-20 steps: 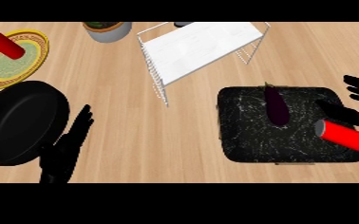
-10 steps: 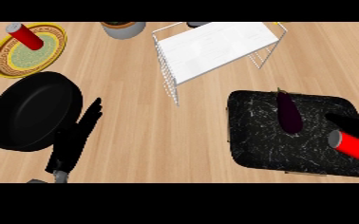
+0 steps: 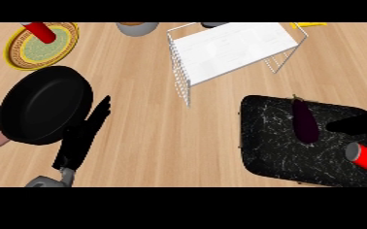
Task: Pick the eggplant from the tray and place it in the tiered shelf
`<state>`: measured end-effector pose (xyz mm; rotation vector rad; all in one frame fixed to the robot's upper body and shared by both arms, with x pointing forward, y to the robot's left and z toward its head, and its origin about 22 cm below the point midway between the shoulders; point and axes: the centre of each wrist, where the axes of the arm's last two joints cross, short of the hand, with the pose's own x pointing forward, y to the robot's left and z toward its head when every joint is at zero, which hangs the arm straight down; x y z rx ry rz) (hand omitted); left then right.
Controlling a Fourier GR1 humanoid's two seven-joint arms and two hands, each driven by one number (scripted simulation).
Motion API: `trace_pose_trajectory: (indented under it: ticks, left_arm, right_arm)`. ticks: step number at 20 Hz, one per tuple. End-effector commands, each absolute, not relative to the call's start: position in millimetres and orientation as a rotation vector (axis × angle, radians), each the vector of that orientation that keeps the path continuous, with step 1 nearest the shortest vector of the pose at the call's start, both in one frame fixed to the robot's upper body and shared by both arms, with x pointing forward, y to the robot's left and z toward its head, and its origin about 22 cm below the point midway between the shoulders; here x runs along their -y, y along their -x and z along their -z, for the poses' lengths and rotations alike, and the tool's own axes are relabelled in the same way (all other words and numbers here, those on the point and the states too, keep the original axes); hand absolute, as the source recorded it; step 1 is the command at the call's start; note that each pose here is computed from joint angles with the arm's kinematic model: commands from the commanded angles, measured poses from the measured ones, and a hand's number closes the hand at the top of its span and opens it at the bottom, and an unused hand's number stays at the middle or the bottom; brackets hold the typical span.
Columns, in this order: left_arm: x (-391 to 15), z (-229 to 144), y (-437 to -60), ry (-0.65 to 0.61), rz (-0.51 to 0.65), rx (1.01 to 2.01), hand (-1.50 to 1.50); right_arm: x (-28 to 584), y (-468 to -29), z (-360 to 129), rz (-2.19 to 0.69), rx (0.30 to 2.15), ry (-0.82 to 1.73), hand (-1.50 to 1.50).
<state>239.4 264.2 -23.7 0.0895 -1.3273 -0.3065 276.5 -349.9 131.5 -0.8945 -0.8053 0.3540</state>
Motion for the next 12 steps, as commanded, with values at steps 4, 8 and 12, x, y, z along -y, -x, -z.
trace_pose_trajectory:
  ticks: [4, 8, 12]
  left_arm:
    - [-254.3, 30.9, -246.1, -0.092, 0.316, 1.321, 0.00]
    - [-254.1, 24.6, -248.3, -0.063, 0.318, 1.329, 0.00]
    - [-260.1, 23.1, -253.0, -0.090, 0.317, 1.323, 0.00]
  right_arm:
    - [317.6, -300.7, -132.4, -0.597, 0.391, 1.184, -1.50]
    - [280.7, -338.7, -133.3, -0.618, 0.387, 1.158, -1.50]
    - [257.7, -363.4, -115.1, -0.637, 0.336, 1.070, -1.50]
